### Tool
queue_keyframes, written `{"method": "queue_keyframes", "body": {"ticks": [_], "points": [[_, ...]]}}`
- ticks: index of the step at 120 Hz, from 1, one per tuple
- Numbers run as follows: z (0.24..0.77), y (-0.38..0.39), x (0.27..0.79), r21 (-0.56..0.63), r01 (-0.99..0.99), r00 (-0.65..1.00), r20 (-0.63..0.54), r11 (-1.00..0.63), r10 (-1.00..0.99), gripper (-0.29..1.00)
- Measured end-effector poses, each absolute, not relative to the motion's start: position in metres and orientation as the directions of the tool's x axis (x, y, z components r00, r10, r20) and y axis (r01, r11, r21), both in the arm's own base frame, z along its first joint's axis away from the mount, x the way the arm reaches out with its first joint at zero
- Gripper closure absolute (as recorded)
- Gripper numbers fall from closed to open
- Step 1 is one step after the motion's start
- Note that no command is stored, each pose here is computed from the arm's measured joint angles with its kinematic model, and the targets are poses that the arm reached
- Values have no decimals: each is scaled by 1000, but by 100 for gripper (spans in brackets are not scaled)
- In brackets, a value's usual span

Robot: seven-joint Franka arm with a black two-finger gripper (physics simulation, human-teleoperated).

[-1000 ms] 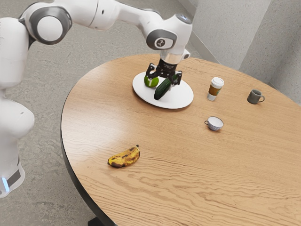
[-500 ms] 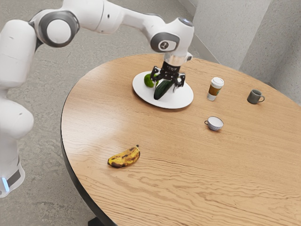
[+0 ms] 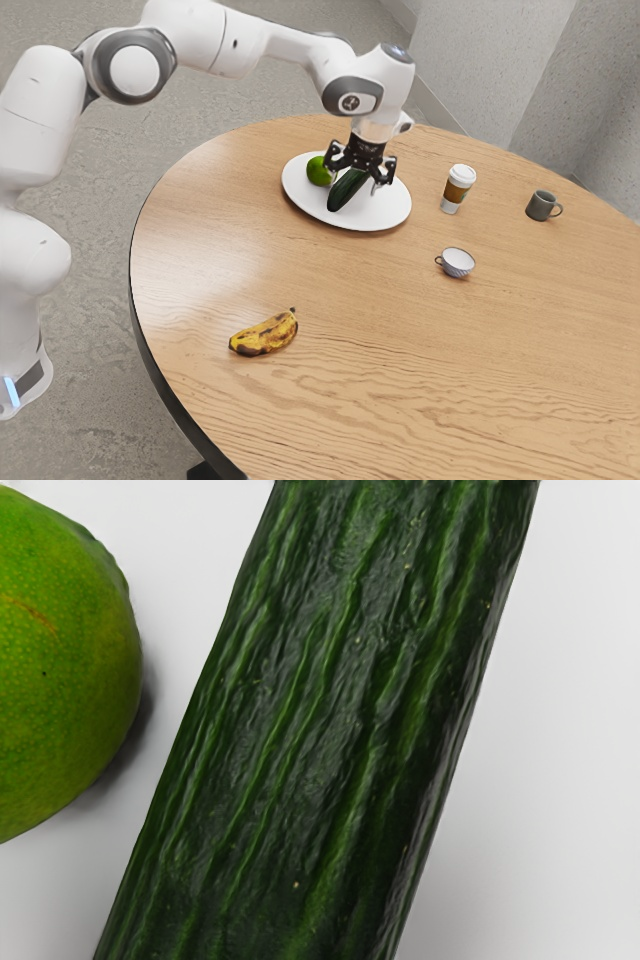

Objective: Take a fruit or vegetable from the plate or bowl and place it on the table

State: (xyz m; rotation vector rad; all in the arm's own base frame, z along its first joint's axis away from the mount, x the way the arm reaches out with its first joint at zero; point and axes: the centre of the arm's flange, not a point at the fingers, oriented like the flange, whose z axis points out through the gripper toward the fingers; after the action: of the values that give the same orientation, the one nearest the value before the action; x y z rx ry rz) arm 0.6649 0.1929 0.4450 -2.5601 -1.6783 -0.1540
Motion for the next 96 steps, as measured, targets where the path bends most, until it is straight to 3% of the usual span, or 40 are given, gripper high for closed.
{"method": "queue_keyframes", "body": {"ticks": [96], "points": [[428, 209, 672, -14, 870, 487, 188, -493, 853, 0]]}}
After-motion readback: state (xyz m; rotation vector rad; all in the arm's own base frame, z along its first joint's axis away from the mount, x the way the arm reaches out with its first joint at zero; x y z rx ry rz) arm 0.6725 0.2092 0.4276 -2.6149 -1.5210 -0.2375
